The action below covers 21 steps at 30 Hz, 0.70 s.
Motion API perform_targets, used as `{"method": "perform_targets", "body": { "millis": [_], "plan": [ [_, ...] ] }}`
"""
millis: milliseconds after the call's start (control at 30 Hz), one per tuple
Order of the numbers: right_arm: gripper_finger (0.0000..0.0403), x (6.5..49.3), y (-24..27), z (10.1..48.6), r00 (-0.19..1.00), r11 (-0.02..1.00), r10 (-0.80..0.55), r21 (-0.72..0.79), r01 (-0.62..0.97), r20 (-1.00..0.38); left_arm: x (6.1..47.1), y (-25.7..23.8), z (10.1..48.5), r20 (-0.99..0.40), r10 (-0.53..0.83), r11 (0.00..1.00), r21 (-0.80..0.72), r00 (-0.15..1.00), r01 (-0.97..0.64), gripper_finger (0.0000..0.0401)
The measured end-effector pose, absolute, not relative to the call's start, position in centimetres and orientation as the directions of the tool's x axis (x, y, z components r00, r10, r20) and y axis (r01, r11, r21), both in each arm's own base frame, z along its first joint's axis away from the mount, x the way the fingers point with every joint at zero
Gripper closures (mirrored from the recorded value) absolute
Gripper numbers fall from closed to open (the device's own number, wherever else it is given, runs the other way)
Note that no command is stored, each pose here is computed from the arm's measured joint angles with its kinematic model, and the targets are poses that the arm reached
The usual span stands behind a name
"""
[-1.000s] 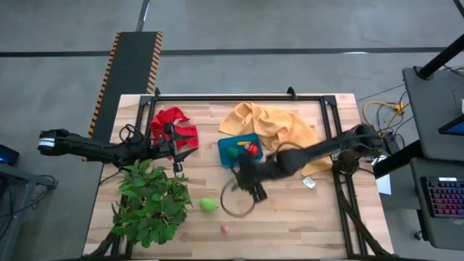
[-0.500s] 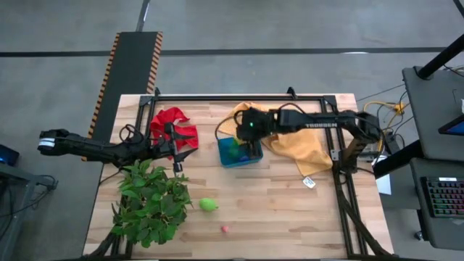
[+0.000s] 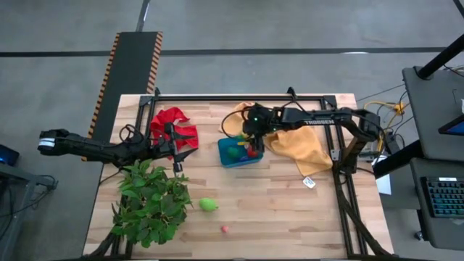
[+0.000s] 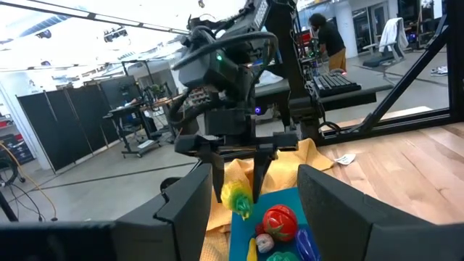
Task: Pick and placing Produce into tupperware
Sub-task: Put the yellow pineapple into the blue bin
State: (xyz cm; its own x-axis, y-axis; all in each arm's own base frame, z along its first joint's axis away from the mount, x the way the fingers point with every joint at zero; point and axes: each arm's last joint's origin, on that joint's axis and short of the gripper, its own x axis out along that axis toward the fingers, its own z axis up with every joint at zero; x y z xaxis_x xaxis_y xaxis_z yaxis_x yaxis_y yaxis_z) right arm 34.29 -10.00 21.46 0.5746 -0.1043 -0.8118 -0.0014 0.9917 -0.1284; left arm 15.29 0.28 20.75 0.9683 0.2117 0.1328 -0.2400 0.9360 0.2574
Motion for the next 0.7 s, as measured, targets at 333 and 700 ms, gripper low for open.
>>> {"method": "perform_targets", "body": {
  "millis": [333, 700],
  "plan": [
    [0.0168, 33.2, -9.7, 18.5, 0.569, 0.992, -0.112, -0.126, 0.015, -0.815, 15.3, 0.3, 20.7, 0.132, 0.212, 0.936, 0.257, 0.968, -0.240, 0.0211],
    [0.0110, 33.5, -9.8, 18.9, 0.580, 0.993, -0.119, -0.096, 0.071, -0.806, 15.3, 0.3, 20.7, 0.132, 0.212, 0.936, 0.258, 0.968, -0.240, 0.0211]
  ]
}}
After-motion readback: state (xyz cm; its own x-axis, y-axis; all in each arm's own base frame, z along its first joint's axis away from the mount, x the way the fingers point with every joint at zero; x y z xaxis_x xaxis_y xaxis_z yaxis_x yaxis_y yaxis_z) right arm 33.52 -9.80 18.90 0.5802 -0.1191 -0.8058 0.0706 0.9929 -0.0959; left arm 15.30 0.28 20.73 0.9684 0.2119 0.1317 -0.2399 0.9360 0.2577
